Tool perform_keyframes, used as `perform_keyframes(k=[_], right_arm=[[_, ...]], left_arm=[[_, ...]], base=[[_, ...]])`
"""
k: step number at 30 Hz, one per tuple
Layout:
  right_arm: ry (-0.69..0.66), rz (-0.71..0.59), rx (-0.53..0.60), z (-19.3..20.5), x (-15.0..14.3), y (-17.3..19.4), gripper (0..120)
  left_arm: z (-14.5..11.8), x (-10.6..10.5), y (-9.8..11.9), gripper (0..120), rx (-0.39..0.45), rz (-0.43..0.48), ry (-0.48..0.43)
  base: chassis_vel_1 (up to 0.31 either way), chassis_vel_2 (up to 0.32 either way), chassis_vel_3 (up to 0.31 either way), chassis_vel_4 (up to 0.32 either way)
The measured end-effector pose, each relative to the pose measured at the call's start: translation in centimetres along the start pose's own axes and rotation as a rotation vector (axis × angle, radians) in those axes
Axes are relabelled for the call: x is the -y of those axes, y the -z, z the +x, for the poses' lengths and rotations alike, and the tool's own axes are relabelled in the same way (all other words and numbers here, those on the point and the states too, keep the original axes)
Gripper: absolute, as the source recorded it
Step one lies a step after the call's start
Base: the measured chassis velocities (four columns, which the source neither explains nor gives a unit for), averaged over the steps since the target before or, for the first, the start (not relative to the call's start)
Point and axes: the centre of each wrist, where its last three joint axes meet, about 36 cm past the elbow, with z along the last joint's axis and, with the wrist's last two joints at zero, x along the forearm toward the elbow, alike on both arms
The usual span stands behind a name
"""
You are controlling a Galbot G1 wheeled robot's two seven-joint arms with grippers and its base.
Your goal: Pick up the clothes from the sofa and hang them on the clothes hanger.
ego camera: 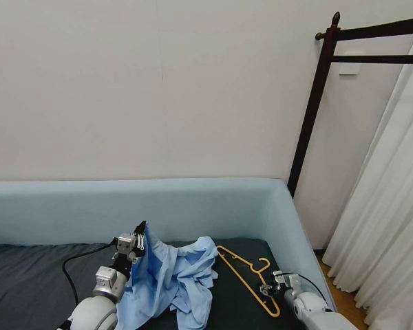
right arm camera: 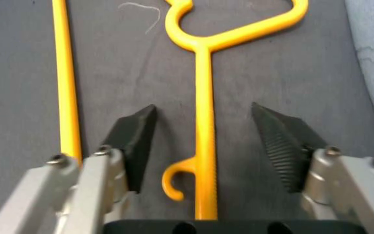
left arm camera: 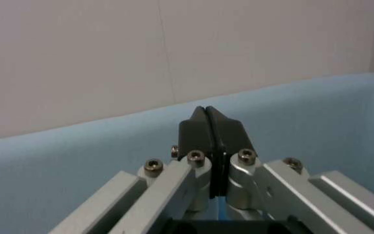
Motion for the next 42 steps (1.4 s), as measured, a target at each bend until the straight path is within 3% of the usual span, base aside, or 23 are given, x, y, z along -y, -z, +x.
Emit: perform_keyframes(k=[5, 9, 11, 13, 14, 24, 30, 34, 42], right_arm=[[0.003, 0.009, -0.017, -0.1, 0.5, -0.2, 36], [0.005, 0.021, -0.038, -0.1, 1.0, -0.7, 27], [0.006, 0.022, -0.04, -0.1, 1.1, -0.7, 15], [0.006, 0.02, -0.038, -0.1, 1.2, -0.7, 13], [0.007, 0.016, -0.034, 0.0, 1.2, -0.6, 5], [0.044, -0.006, 0.017, 1.1, 1.3, 0.5, 5], [-0.028, 0.007, 0.189, 2.9, 1.8, 3.8, 5], [-0.074, 0.091, 0.315, 5.2, 1.1, 6.3, 5], [-0.085, 0.221, 0.416, 8.7, -0.8, 6.9, 5]], left_arm=[[0.1, 0.1, -0.1, 0, 0.001, -0.001, -0.003], [0.2, 0.2, -0.1, 0, 0.003, 0.0, -0.004], [0.2, 0.2, -0.1, 0, 0.004, 0.0, -0.005], [0.2, 0.2, -0.1, 0, 0.004, 0.0, -0.005], [0.1, 0.2, -0.1, 0, 0.006, 0.0, -0.005], [-0.2, 0.1, 0.1, 0, 0.009, 0.003, -0.004], [-0.3, -0.5, 0.1, 0, -0.009, 0.011, 0.011], [-0.3, -1.0, -0.2, 0, -0.019, 0.006, 0.019], [-0.5, -1.3, -0.1, 0, -0.017, 0.0, 0.02]], base=[[0.0, 0.0, 0.0, 0.0], [0.0, 0.0, 0.0, 0.0], [0.0, 0.0, 0.0, 0.0], [0.0, 0.0, 0.0, 0.0], [0.0, 0.0, 0.0, 0.0], [0.0, 0.0, 0.0, 0.0], [0.0, 0.0, 0.0, 0.0], [0.0, 0.0, 0.0, 0.0], [0.0, 0.0, 0.0, 0.0]])
